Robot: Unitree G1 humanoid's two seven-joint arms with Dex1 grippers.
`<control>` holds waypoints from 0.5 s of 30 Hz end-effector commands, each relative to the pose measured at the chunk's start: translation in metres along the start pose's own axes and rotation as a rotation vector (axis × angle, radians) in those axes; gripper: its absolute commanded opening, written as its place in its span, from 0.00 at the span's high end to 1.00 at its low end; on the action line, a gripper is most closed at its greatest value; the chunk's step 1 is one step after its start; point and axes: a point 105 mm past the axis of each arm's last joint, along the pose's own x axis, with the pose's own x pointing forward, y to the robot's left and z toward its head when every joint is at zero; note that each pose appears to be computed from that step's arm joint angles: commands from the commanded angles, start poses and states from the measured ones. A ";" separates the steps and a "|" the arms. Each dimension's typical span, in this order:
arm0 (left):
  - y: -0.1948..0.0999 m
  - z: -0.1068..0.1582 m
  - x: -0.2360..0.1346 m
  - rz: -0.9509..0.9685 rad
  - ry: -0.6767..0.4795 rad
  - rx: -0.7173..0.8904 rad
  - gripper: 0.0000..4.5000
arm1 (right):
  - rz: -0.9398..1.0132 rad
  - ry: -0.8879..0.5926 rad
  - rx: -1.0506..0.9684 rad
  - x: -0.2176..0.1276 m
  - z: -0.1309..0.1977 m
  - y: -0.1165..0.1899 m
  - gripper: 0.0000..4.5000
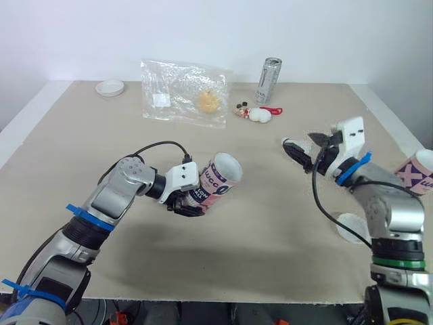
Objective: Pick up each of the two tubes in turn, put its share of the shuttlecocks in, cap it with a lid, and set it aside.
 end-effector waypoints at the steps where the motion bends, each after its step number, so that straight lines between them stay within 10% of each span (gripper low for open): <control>1: -0.001 0.000 0.003 -0.013 0.007 0.003 0.31 | -0.086 -0.023 -0.003 -0.001 0.004 -0.004 0.02; 15: -0.004 -0.003 0.003 -0.004 0.009 -0.010 0.31 | -0.175 0.033 0.130 0.036 -0.023 -0.016 0.02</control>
